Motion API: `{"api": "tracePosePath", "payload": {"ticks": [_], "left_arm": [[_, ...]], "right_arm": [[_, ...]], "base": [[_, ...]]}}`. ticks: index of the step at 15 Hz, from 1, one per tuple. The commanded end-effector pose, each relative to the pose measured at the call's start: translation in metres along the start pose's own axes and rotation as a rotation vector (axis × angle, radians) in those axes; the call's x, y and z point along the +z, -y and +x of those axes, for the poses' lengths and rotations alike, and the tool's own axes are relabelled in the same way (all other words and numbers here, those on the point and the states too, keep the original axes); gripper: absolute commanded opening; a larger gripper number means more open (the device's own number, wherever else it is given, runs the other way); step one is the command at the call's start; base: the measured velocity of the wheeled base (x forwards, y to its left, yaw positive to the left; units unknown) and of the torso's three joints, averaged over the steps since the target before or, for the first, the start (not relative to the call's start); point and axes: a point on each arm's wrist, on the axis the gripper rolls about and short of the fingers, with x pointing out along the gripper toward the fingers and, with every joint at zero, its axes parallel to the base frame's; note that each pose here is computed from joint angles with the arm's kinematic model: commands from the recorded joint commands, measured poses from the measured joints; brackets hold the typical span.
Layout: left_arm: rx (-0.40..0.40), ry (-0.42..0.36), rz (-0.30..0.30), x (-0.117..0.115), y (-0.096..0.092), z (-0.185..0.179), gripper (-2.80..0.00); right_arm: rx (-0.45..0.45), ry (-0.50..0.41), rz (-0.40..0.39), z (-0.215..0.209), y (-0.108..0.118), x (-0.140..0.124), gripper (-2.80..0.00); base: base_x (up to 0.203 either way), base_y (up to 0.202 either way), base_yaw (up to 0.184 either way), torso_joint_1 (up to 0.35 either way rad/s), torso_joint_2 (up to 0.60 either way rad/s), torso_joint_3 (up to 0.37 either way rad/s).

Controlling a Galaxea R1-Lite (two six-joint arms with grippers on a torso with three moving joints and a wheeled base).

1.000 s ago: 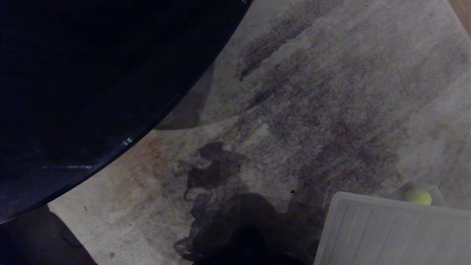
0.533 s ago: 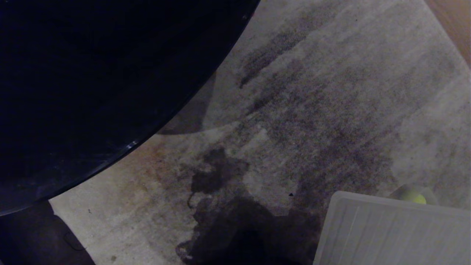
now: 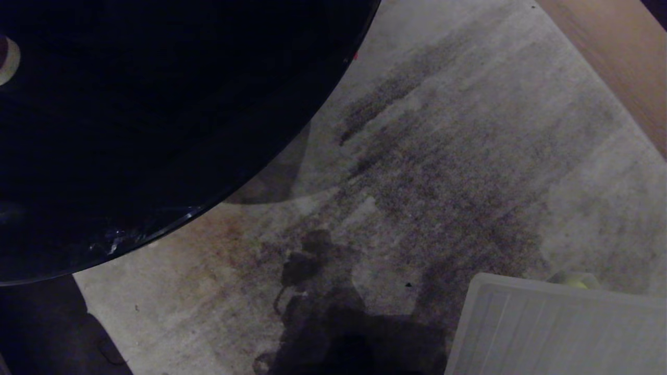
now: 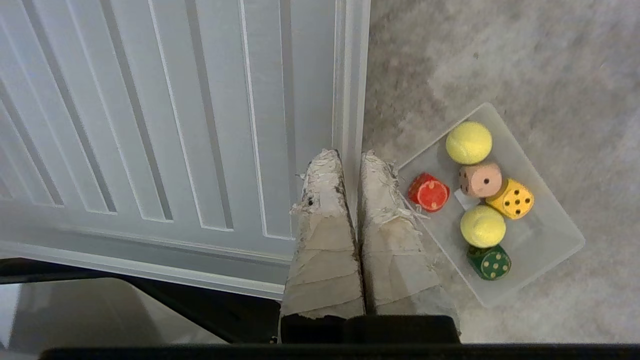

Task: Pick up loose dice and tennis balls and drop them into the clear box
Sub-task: Close the lid

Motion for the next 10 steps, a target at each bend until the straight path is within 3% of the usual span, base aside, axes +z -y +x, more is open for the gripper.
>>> {"api": "tracePosePath", "payload": {"ticks": [1,10], "left_arm": [[0.002,-0.001,-0.003,-0.0002,-0.0001,0.0002,-2.8],[0.003,0.001,-0.004,-0.0002,-0.0001,0.0001,-2.8]], "right_arm": [[0.0,-0.001,0.0,0.0001,0.0,0.0,-2.8],[0.0,-0.001,-0.001,0.0001,0.0,0.0,-2.8]], "base": [[0.0,0.0,0.0,0.002,0.01,0.206],[0.0,0.0,0.0,0.002,0.0,0.203]]}}
